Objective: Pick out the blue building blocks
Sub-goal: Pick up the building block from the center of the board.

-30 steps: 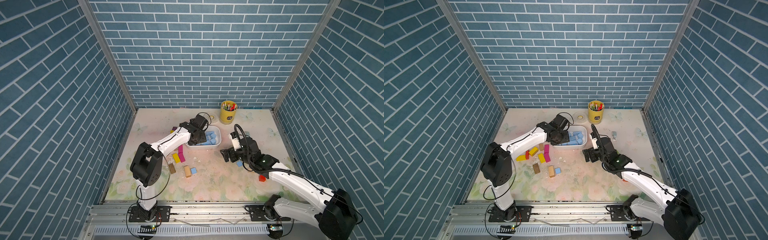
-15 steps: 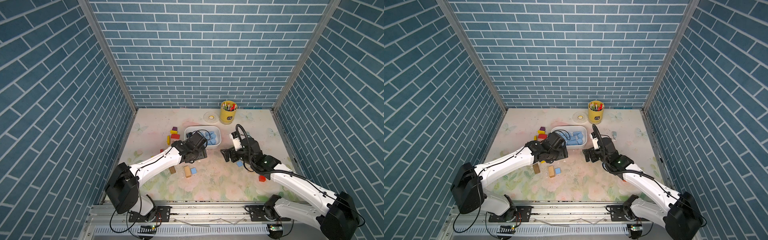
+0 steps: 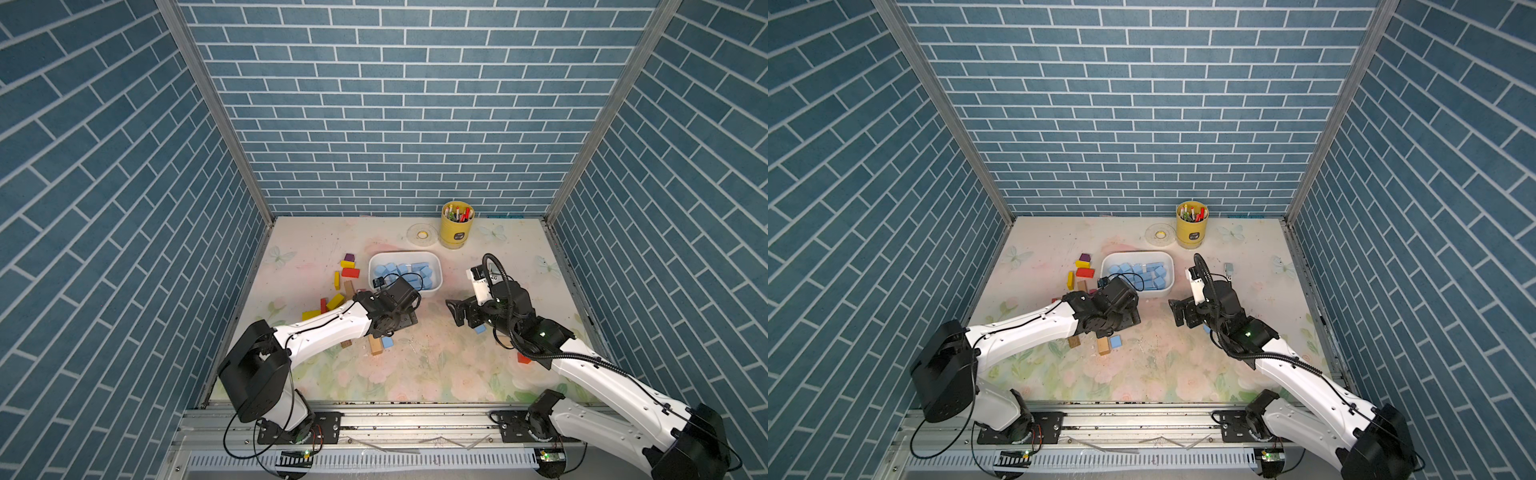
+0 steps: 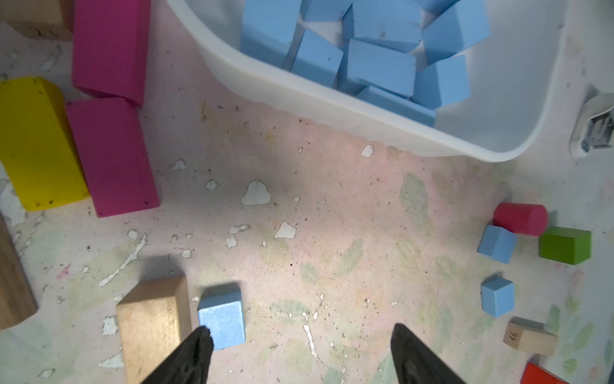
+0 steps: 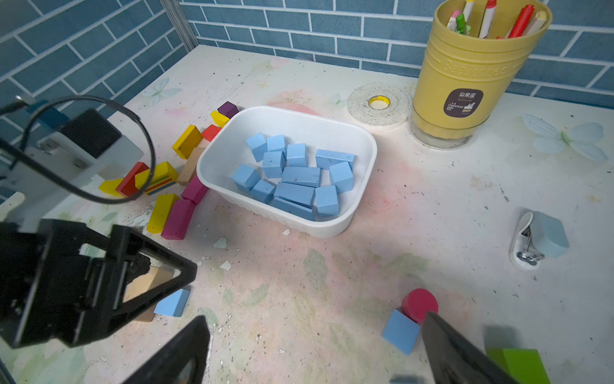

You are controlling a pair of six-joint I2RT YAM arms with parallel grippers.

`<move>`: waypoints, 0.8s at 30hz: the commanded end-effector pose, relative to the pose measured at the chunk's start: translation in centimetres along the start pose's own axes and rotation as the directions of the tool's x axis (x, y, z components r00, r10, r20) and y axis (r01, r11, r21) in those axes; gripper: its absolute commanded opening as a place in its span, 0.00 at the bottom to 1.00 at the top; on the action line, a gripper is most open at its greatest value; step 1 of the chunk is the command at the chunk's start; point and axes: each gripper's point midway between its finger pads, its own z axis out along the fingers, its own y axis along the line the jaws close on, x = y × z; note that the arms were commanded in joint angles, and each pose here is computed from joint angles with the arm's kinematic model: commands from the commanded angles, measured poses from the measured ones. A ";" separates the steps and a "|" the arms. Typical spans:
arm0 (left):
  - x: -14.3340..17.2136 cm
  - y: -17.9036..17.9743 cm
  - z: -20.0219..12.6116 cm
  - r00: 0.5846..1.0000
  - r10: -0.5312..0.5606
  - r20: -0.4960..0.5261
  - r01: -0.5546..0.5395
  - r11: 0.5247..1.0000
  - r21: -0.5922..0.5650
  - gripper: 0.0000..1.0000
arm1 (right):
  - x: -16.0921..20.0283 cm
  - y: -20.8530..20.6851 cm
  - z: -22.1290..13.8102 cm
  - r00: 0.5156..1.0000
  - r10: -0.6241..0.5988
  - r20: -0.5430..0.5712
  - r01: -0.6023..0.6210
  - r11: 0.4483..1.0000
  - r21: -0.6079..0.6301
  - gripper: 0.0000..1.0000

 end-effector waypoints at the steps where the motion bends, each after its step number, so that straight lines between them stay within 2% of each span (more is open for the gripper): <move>1: 0.7 0.2 1.0 1.000 -0.007 -0.005 0.007 0.999 -0.042 0.86 | 0.0 -0.1 -0.3 1.000 0.003 0.010 -0.003 1.000 0.008 0.99; 6: 1.5 1.7 1.9 1.000 -0.009 -0.028 0.005 0.992 -0.128 0.84 | -0.1 0.0 -0.4 1.000 0.004 0.012 -0.005 1.000 0.003 0.99; 20: 2.5 4.9 1.7 1.000 -0.009 -0.013 0.007 0.981 -0.193 0.83 | 0.0 0.1 -0.3 1.000 0.006 0.009 -0.005 1.000 -0.006 0.99; 24: 2.5 5.5 1.8 1.000 -0.001 -0.012 -0.002 0.977 -0.212 0.75 | 0.1 0.1 -0.2 1.000 0.005 0.004 -0.005 1.000 -0.005 0.99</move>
